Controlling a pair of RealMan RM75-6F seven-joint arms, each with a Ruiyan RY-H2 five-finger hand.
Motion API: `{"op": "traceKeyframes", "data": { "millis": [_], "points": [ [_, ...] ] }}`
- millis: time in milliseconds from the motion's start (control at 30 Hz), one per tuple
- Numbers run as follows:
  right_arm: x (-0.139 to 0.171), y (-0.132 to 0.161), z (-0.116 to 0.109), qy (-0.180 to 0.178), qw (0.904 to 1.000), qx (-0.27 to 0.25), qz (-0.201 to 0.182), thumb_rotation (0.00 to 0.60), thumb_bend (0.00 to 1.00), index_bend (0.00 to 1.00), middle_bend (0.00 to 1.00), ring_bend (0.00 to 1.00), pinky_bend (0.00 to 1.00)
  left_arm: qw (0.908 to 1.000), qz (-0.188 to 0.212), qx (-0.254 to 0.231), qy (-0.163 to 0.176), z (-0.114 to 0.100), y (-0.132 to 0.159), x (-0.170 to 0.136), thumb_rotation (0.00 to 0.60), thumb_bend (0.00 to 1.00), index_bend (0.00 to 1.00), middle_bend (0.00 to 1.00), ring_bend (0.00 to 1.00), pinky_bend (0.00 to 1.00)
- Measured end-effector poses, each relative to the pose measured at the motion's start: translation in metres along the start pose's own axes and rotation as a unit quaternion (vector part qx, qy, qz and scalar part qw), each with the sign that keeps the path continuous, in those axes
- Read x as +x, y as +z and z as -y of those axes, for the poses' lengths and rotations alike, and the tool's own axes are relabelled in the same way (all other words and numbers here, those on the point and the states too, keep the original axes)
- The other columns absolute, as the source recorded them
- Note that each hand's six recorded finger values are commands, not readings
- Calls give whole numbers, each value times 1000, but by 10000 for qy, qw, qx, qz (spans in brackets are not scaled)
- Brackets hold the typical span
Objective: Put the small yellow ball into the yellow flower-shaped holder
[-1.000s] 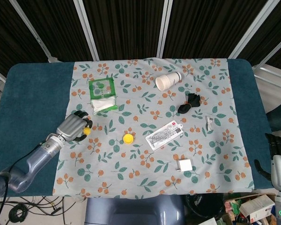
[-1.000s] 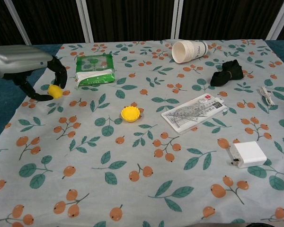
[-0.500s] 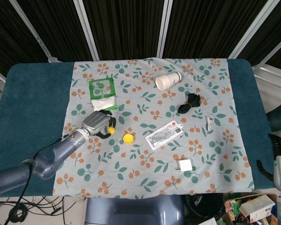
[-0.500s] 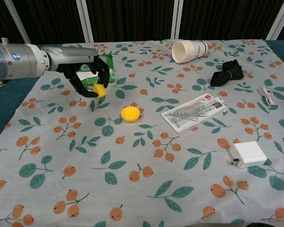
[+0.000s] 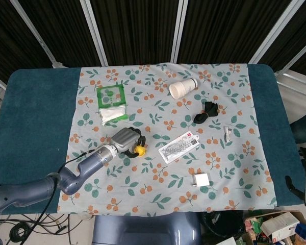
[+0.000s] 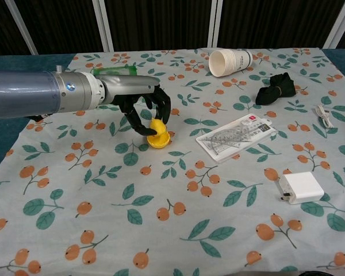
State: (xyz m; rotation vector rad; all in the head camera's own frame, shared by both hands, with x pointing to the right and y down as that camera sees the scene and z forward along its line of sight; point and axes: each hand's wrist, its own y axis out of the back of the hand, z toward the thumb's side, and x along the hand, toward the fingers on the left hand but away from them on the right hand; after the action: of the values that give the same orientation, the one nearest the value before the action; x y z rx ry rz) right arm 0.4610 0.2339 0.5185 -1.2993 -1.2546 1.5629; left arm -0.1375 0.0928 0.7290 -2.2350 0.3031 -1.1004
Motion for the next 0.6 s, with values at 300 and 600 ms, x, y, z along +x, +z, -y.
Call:
{"op": "traceKeyframes", "data": {
  "millis": [300, 600],
  "points": [
    [1, -2, 0, 20, 10000, -42, 5, 600, 227, 109, 115, 102, 192, 9998, 114, 185, 24, 0, 13, 5, 600, 348, 477, 487, 194, 238],
    [0, -1, 0, 22, 10000, -46, -2, 600, 226, 109, 114, 102, 192, 9983, -9, 580, 72, -2, 5, 2, 600, 346, 442, 452, 194, 237]
  ]
}}
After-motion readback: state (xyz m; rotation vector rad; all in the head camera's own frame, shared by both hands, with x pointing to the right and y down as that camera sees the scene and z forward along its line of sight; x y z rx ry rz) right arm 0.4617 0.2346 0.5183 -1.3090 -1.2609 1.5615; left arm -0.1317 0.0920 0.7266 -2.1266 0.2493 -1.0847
